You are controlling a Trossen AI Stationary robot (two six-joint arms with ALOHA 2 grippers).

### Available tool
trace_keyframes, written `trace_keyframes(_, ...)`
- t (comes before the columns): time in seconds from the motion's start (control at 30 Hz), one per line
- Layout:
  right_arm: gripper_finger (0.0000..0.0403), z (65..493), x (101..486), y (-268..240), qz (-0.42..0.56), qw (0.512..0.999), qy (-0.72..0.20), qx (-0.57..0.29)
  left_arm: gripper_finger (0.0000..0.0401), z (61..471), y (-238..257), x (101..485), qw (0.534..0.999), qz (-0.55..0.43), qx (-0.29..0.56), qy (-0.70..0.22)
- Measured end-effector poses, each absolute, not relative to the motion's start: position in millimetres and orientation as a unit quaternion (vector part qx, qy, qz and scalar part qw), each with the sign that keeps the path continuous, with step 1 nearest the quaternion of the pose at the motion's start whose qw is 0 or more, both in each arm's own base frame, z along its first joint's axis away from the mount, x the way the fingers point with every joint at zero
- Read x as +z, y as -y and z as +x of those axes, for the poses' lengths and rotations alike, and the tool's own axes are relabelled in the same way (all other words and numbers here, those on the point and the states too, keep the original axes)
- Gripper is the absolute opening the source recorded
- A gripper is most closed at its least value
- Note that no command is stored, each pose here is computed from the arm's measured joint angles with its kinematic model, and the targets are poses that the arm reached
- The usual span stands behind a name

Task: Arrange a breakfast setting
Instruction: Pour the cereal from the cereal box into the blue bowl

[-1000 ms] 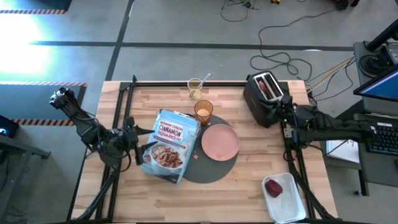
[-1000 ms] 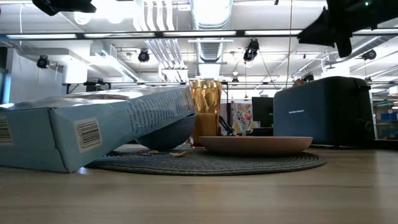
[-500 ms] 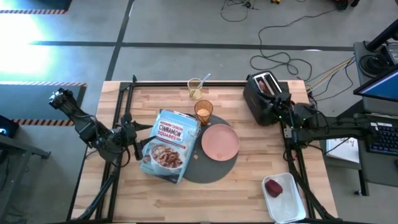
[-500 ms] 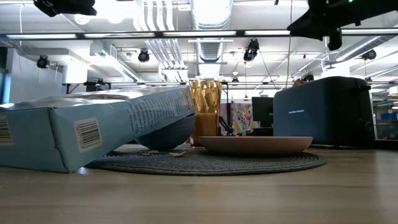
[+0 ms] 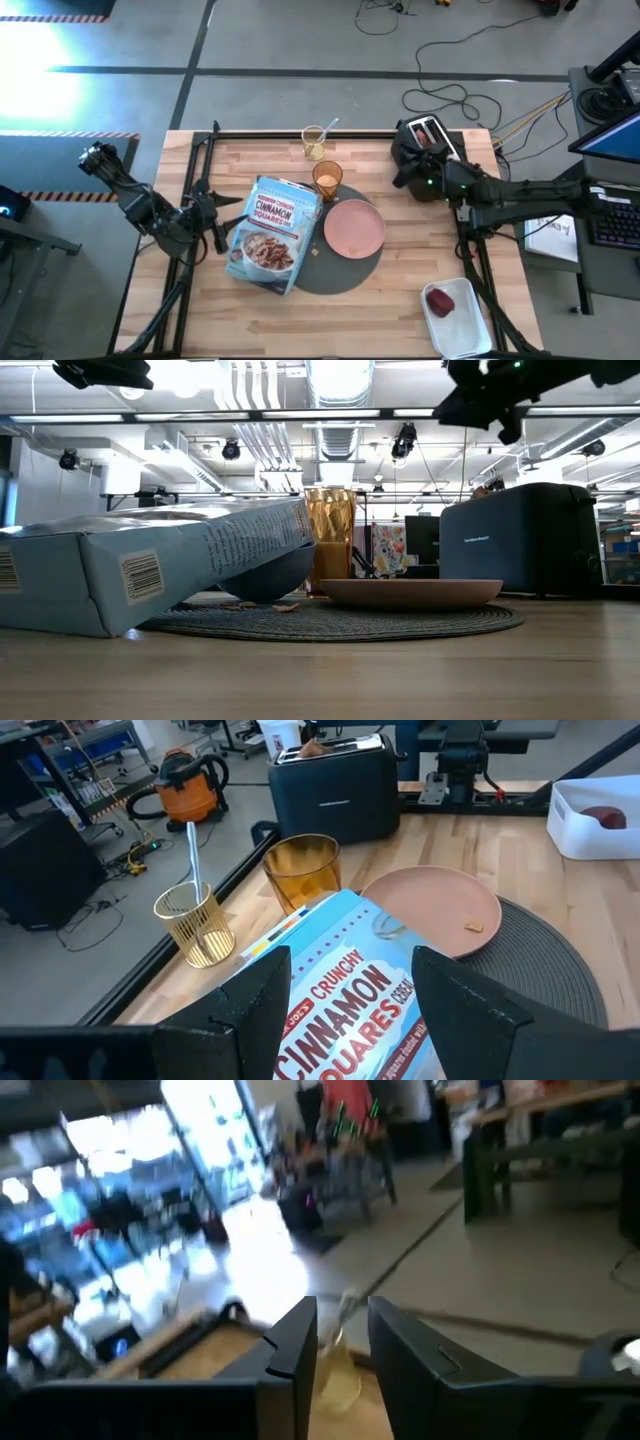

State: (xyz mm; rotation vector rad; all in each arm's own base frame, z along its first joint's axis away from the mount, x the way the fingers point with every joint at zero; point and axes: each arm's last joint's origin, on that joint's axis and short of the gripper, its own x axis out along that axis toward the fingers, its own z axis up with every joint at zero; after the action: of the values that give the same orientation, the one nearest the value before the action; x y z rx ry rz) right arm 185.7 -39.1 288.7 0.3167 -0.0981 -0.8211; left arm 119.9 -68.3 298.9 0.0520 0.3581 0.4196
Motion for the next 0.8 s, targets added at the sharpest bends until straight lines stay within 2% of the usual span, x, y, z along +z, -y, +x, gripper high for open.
trace_keyframes(0.23, 0.0148, 209.5, 312.7, 39.5, 0.156, 0.931, 0.025, -0.33, 0.0194, 118.8, 67.1, 298.5, 0.961, 0.029, 0.21, -0.178)
trace_keyframes(0.37, 0.0168, 229.1, 321.0, 38.3, 0.155, 0.95, 0.006, -0.269, 0.0194, 118.6, 67.0, 295.0, 0.96, 0.024, 0.211, -0.18)
trace_keyframes(0.57, 0.0182, 259.7, 328.3, 43.0, 0.157, 0.945, -0.005, -0.286, 0.0194, 117.7, 66.7, 294.0, 0.962, 0.008, 0.205, -0.182)
trace_keyframes(0.8, 0.0183, 307.8, 338.9, 42.8, 0.187, 0.957, -0.098, -0.198, 0.0194, 117.4, 66.5, 294.2, 0.962, 0.007, 0.202, -0.183)
